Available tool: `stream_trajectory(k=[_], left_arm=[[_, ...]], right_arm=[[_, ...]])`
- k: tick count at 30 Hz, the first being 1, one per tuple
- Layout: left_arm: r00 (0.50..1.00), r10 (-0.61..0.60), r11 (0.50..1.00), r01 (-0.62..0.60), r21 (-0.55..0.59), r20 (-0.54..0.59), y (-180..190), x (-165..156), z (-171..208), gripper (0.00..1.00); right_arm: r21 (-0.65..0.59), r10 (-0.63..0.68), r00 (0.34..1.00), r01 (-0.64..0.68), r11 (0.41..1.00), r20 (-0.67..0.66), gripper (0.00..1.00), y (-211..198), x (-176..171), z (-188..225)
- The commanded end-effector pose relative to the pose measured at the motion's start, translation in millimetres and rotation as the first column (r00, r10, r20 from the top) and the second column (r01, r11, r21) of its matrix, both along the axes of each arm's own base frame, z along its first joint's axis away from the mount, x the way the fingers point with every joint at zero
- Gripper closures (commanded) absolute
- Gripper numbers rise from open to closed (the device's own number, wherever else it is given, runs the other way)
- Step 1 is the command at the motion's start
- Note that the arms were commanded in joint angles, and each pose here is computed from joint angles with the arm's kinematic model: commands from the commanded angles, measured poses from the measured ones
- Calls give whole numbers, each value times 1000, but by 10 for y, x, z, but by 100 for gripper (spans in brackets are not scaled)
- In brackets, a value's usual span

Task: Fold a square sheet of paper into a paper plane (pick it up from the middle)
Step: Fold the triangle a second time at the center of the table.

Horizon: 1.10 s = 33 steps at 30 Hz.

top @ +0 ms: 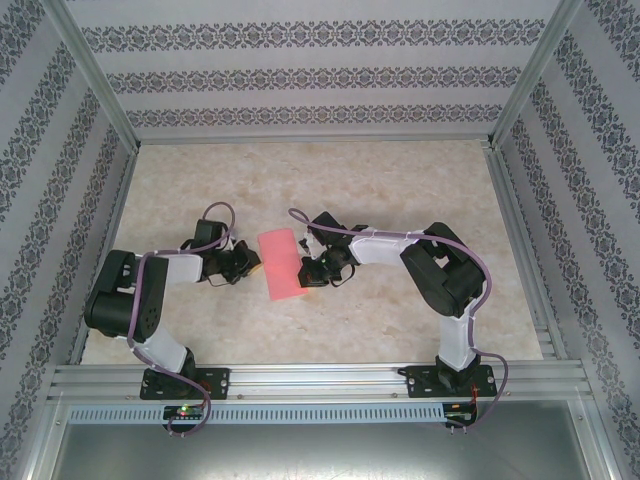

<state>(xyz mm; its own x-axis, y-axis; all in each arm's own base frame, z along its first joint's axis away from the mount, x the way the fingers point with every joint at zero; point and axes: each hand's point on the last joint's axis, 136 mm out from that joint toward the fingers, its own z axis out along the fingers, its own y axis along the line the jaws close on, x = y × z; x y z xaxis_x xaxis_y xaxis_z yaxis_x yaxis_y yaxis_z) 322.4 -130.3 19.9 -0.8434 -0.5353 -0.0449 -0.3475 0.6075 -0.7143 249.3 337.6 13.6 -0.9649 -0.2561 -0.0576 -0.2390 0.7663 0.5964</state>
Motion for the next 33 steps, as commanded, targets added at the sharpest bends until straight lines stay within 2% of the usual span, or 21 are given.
stream_trajectory(k=[1, 5, 11, 20, 26, 33], left_arm=[[998, -2, 1000, 1, 23, 68, 40, 33, 201, 95], [993, -52, 999, 52, 1, 108, -162, -68, 349, 95], [985, -139, 990, 141, -7, 98, -479, -178, 270, 96], [991, -134, 991, 134, 18, 29, -504, -184, -6, 98], [993, -116, 992, 117, 53, -22, -429, -261, -132, 99], [992, -99, 990, 107, 92, -78, -354, -340, -217, 99]], right_arm=[[-202, -28, 995, 8, 979, -97, 100, -379, -283, -400], [-153, -36, 996, 24, 988, -78, 100, -265, -202, -264], [-29, -33, 999, 33, 999, -17, 100, -14, -33, 78], [73, -28, 999, 25, 997, 39, 100, 246, 54, 359], [76, -11, 999, 8, 997, 47, 100, 403, 76, 360], [20, -23, 999, 23, 1000, 35, 100, 453, 197, 190]])
